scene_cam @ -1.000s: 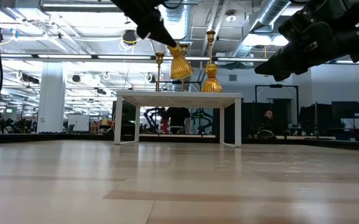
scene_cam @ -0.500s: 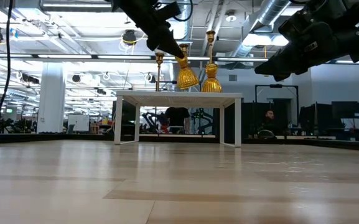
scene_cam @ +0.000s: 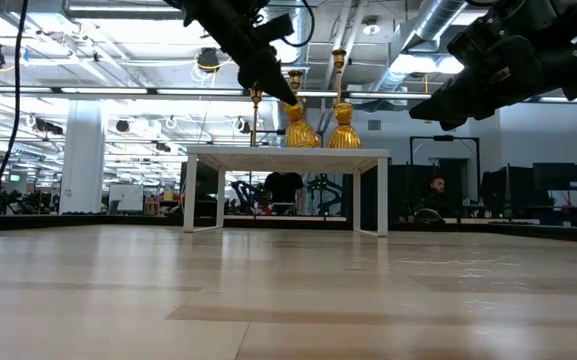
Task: Pick & Place candle stick holders
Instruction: Put the top orange candle holder on the shelf
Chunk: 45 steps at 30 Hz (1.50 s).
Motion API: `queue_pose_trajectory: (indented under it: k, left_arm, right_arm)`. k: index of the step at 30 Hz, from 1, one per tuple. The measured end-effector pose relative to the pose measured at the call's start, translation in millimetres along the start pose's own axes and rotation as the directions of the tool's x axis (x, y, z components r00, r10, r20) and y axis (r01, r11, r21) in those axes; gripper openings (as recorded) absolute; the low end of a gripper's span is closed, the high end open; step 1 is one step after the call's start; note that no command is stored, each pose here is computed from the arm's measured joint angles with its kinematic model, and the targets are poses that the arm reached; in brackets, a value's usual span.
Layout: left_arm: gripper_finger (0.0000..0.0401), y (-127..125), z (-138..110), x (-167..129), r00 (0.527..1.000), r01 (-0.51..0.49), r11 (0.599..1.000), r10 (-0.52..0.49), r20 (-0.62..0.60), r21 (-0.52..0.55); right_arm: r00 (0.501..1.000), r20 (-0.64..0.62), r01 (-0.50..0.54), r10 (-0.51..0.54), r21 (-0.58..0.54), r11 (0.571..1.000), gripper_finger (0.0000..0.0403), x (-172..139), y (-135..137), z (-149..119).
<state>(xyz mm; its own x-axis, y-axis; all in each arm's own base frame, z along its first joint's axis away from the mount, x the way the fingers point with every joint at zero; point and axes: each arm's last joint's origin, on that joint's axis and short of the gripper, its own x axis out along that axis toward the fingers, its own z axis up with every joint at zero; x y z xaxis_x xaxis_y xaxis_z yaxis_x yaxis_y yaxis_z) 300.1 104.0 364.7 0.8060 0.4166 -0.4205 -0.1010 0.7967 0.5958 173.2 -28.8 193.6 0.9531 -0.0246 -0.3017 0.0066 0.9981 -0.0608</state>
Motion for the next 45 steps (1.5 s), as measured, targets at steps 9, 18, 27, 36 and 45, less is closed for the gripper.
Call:
queue_pose_trajectory:
  k: [9,18,27,36,45]
  left_arm:
    - [0.0012,-0.9,-3.3,0.0,0.995,-0.060,0.998,0.060,-0.085,0.011]
    - [0.0013,-2.5,-1.9,-0.2,0.999,-0.002,1.000,0.002,-0.042,0.004]
    - [0.0021,-2.6,-2.0,-0.2,0.999,-0.001,0.999,-0.001,-0.042,-0.040]
    - [0.0054,-2.5,-1.4,0.6,1.000,-0.001,0.999,0.000,-0.030,-0.051]
    - [0.0056,-1.7,-0.2,1.5,1.000,-0.016,0.998,0.015,-0.014,-0.054]
  right_arm:
    - [1.000,0.000,0.000,0.000,0.000,1.000,0.0000,0.0,0.0,0.0]
    - [1.000,0.000,0.000,0.000,0.000,1.000,0.0000,0.0,0.0,0.0]
    - [1.000,0.000,0.000,0.000,0.000,1.000,0.0000,0.0,0.0,0.0]
    - [1.000,0.000,0.000,0.000,0.000,1.000,0.0000,0.0,0.0,0.0]
    - [1.000,0.000,0.000,0.000,0.000,1.000,0.0000,0.0,0.0,0.0]
